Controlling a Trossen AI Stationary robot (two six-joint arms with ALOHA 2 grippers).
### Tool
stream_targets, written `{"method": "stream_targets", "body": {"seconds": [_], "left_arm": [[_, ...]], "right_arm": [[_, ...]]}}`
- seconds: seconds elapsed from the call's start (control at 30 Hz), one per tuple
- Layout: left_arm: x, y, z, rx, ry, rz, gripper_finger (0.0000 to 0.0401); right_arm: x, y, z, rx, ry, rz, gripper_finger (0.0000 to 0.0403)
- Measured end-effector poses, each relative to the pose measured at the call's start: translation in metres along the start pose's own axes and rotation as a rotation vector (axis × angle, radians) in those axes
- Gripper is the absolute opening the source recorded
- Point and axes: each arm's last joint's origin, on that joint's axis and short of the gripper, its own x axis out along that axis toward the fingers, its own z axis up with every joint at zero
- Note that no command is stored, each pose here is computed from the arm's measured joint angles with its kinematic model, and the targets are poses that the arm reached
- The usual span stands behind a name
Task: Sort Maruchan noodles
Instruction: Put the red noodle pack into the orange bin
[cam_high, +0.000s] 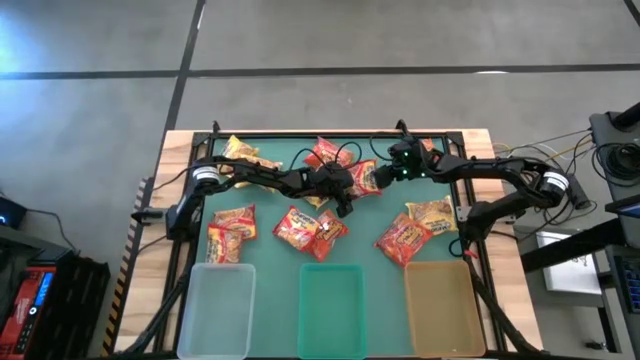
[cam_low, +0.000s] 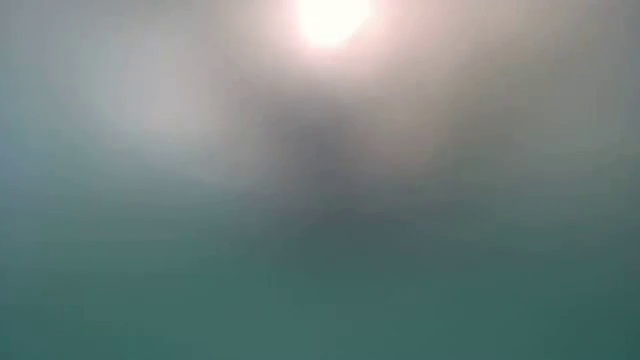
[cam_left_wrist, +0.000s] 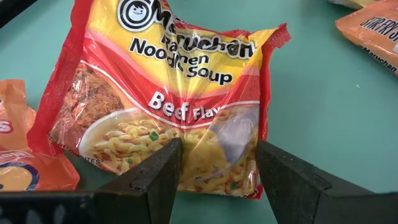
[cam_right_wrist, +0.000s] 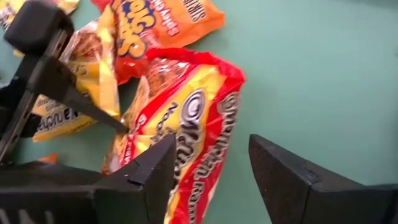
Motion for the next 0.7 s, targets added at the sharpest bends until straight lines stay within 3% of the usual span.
{"method": "stream_targets", "body": {"seconds": [0.33, 0.7], "left_arm": [[0.0000, 0.0000, 0.0001, -0.015, -0.001, 0.000, 0.0194], [0.0000, -0.0001, 0.0001, -0.018, -0.001, 0.001, 0.0194]], "right_arm": [[-0.0007, -0.0038, 0.0019, 0.111, 0.007, 0.017, 0.0267], [0.0063, -0.0049, -0.0056, 0.159, 0.013, -0.040, 0.0257]]}}
